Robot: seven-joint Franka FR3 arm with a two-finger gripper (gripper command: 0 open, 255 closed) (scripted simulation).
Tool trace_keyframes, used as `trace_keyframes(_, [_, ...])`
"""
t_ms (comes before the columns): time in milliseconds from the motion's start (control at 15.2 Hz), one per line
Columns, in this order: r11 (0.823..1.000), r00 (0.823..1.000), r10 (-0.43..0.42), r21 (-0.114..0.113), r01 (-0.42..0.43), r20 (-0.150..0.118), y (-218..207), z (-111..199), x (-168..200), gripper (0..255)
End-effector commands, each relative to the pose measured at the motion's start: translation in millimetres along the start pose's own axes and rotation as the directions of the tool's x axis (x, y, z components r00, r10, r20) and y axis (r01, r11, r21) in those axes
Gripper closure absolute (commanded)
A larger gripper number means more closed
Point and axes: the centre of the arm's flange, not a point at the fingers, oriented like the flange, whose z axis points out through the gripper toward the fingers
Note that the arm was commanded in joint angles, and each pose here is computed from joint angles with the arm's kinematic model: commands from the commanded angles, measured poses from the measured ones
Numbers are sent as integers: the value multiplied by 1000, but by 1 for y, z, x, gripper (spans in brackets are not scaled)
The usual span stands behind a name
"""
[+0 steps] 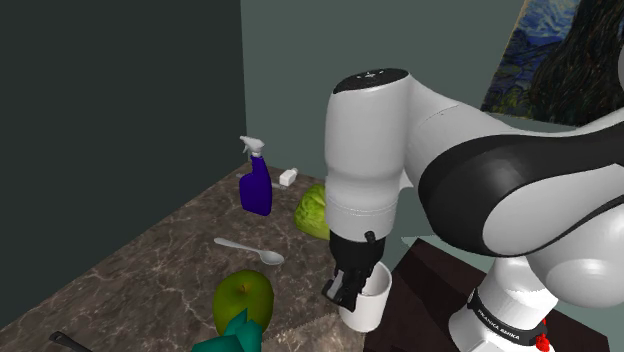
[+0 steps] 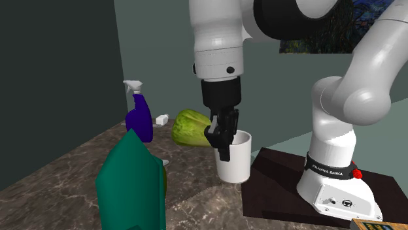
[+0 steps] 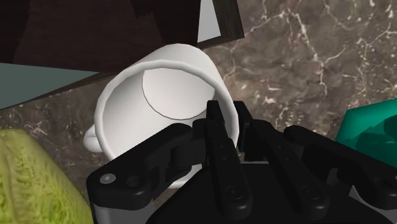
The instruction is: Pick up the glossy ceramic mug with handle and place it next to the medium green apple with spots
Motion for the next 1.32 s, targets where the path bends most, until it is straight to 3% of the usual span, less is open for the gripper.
trace_keyframes(0, [1000, 1000, 0, 1, 0, -1, -1, 11, -1, 255])
trace_keyframes(198, [1000, 1000, 0, 1, 0, -1, -2, 29, 1, 255])
trace_keyframes(726, [1000, 1000, 0, 1, 0, -1, -2, 29, 1, 255])
trace_keyframes(792, [1000, 1000, 0, 1, 0, -1, -2, 30, 1, 0])
trace_keyframes(1122, [1000, 1000, 0, 1, 0, -1, -2, 29, 1, 0])
trace_keyframes(1254, [1000, 1000, 0, 1, 0, -1, -2, 3, 1, 0])
